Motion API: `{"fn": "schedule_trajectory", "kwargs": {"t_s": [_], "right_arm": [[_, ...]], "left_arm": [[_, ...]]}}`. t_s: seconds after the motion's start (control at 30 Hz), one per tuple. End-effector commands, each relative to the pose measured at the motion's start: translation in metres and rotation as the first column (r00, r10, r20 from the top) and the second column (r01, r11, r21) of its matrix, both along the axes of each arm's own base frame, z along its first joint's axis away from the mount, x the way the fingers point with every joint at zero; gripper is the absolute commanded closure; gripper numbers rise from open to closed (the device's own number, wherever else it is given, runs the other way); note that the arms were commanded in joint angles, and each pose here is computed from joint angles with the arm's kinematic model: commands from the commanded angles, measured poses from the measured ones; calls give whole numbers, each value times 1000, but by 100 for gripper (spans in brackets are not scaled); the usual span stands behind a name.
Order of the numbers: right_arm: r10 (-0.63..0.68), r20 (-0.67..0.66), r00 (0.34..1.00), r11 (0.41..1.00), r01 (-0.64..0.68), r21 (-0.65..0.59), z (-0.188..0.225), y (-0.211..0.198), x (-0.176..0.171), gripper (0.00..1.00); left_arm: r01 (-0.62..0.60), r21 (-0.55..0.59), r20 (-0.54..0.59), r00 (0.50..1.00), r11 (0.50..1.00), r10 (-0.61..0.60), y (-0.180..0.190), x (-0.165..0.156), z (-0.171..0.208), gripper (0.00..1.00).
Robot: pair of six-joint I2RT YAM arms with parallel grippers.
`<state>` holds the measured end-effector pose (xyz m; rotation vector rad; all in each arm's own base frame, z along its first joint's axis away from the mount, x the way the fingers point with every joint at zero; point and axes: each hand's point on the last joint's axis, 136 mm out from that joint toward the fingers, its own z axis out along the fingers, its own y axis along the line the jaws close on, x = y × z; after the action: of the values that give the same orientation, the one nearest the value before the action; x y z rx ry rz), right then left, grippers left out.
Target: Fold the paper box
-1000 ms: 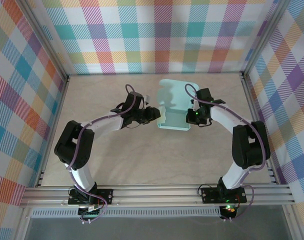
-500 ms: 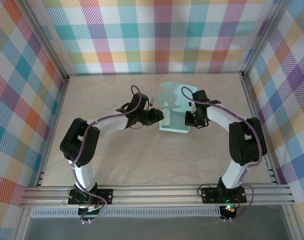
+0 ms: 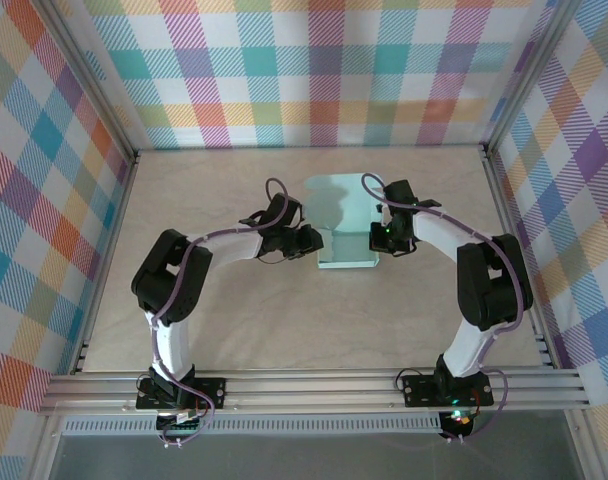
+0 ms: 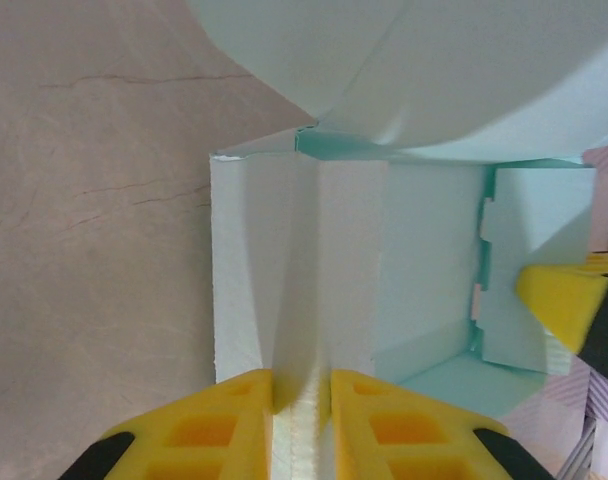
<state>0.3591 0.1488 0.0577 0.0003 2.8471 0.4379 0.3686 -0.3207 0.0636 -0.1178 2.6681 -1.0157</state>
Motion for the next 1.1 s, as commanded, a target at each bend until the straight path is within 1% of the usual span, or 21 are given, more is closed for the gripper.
{"fn": "schedule_trajectory", "kwargs": {"t_s": [0.0,0.13,0.23,0.4,0.5,0.57,0.67,0.8,1.07], "right_arm": [[30,20,999,994,-32,107,13,25,6,100],[32,20,999,992,-34,121,14,29,5,100],[33,18,999,992,-35,121,13,30,4,100],[36,18,999,991,-38,126,12,33,4,100],[36,19,999,991,-38,127,12,34,4,100],[35,18,999,991,-37,129,12,34,4,100],[34,17,999,991,-36,132,11,34,4,100],[35,15,999,990,-37,140,11,36,4,100],[36,18,999,990,-38,137,12,35,4,100]], "left_arm": [[16,46,-51,999,999,-14,-10,-10,-13,80],[5,119,-70,998,993,4,-8,-13,-21,84],[12,197,-70,998,980,2,-6,-17,-23,86],[10,338,-55,998,941,9,1,-20,-31,87],[-8,423,-16,1000,906,16,6,-19,-32,88],[-16,459,1,1000,888,18,7,-20,-33,88],[-16,471,10,1000,882,13,2,-21,-34,84],[-6,449,-4,1000,894,8,-6,-23,-39,83],[8,460,-26,1000,888,4,-9,-23,-46,88]]}}
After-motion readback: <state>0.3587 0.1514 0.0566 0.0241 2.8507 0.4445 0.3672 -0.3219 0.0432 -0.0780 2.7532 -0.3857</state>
